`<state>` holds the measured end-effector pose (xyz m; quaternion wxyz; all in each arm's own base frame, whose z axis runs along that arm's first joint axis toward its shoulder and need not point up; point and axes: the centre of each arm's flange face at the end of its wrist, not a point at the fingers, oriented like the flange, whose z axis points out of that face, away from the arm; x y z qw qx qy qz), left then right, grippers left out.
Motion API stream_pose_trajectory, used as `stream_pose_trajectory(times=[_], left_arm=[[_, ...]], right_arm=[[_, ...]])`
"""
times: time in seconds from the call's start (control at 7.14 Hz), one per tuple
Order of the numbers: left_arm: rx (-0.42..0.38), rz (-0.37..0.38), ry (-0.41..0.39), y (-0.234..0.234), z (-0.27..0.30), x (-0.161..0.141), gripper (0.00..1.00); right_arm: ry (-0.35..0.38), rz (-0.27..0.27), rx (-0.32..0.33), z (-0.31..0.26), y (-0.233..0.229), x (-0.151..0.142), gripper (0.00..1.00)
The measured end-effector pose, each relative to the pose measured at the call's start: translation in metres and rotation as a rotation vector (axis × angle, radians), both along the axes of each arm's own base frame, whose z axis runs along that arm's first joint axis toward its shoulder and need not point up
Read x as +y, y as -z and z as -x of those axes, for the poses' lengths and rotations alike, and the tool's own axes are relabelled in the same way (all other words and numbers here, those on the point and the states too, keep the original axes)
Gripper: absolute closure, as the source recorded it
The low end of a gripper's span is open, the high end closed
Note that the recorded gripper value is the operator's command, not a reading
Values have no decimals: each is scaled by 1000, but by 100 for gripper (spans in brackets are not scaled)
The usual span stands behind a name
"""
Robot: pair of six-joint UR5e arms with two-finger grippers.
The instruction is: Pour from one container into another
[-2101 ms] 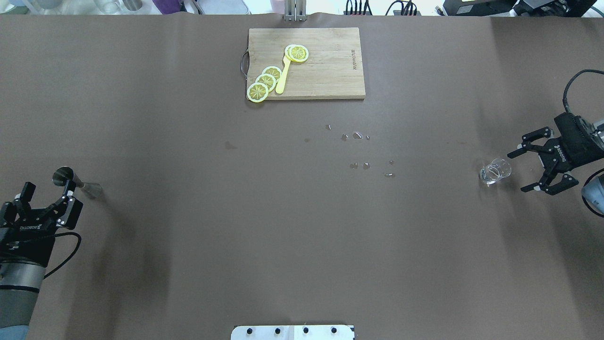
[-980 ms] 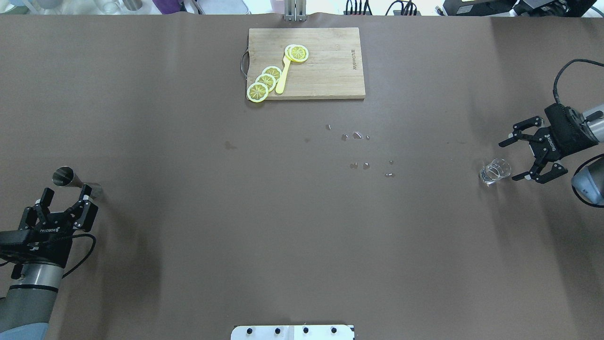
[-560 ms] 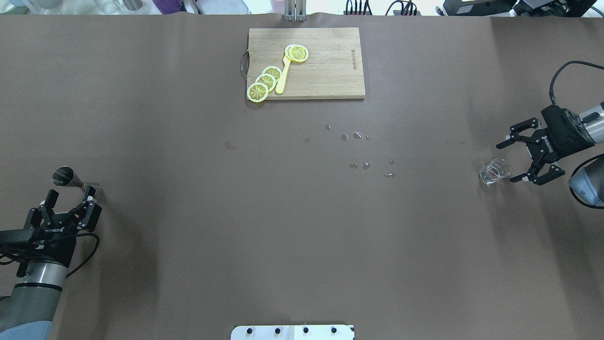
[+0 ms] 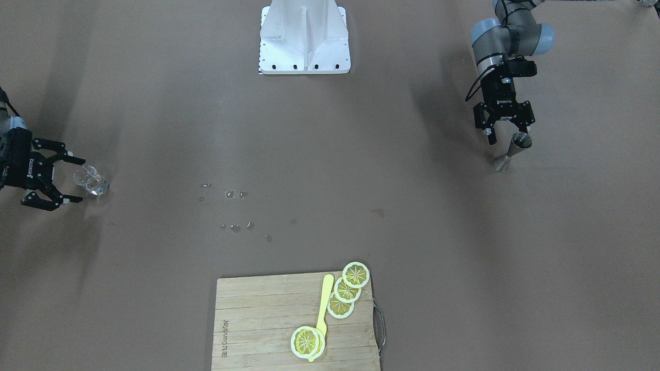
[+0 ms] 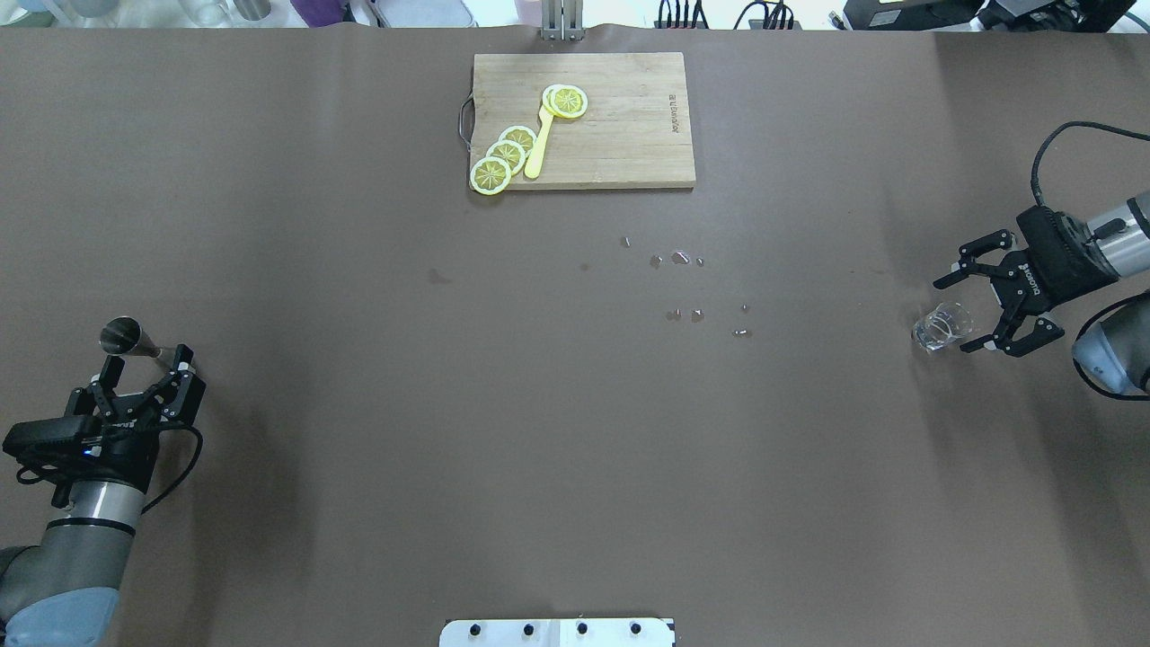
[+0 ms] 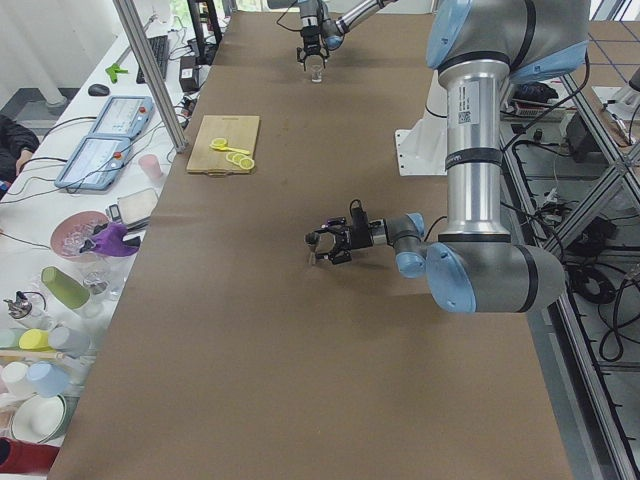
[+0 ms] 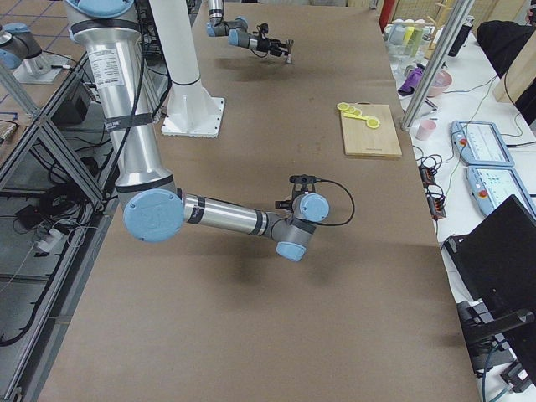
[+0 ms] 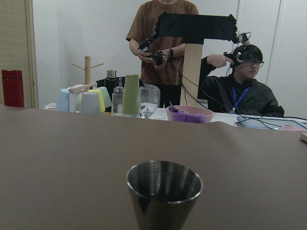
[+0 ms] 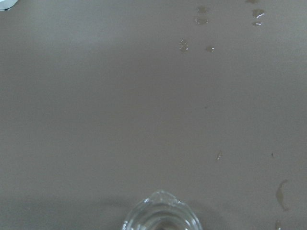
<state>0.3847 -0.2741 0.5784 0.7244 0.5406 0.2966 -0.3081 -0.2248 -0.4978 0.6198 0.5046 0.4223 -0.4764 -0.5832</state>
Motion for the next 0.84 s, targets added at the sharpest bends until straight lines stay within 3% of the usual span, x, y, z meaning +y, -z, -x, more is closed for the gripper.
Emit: stream_pose_trajectory(times=[0.42, 0.84], left_arm=[[-1, 24, 18, -7, -5, -16, 11], [-3, 21, 25, -7, -7, -18, 35]], right_arm=[[13, 12, 7, 8, -5, 3, 10], [17, 14, 7, 13, -2, 1, 10]])
